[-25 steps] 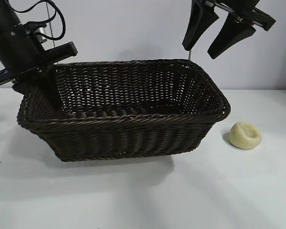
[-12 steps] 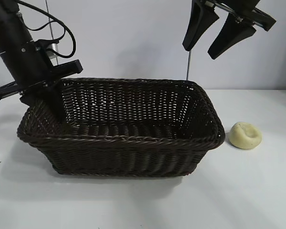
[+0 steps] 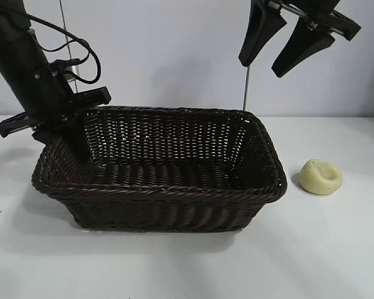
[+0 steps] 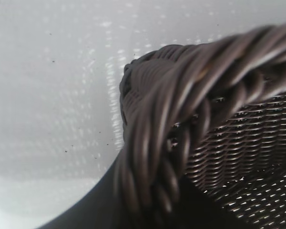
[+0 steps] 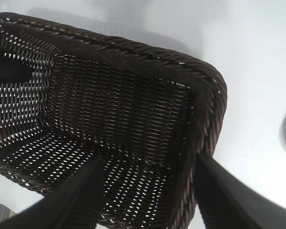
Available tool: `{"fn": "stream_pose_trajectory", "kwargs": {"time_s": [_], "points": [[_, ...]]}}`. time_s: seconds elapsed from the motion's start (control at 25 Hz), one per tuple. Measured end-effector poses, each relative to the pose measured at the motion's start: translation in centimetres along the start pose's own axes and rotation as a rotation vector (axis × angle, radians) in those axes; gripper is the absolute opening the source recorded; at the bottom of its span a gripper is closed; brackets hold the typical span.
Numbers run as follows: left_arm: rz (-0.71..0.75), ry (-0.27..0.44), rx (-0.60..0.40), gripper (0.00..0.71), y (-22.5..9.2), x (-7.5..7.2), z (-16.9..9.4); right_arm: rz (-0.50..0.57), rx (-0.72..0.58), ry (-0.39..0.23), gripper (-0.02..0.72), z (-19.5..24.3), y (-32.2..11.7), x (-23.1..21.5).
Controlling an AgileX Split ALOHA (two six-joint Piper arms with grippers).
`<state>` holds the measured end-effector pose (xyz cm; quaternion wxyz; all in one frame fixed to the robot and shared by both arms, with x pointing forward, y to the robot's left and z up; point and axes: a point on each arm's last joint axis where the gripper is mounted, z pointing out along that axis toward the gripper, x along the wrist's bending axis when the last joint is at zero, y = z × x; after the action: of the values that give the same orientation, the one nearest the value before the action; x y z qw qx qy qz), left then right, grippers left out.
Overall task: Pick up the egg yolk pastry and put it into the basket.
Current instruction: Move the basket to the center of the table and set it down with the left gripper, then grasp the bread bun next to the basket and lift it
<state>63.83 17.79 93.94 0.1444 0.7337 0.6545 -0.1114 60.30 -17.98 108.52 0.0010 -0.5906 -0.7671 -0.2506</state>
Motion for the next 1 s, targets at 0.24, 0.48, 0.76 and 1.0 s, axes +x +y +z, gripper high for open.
{"fn": "stream_pose_trajectory", "kwargs": {"time_s": [0.24,0.48,0.76,1.0], "points": [[-0.006,-0.009,-0.001,0.223,0.0,-0.1,0.0,0.0,0.0,0.0,0.413,0.0,0.0,0.0],[-0.01,-0.021,-0.009,0.517,0.2,-0.3,-0.2,0.0,0.0,0.0,0.413,0.0,0.0,0.0],[0.028,0.006,-0.029,0.551,-0.1,-0.6,-2.0,0.0,0.001,-0.001,0.413,0.0,0.0,0.0],[0.063,0.003,-0.062,0.552,-1.0,-1.7,-5.3,0.0,0.001,-0.001,0.413,0.0,0.0,0.0]]}}
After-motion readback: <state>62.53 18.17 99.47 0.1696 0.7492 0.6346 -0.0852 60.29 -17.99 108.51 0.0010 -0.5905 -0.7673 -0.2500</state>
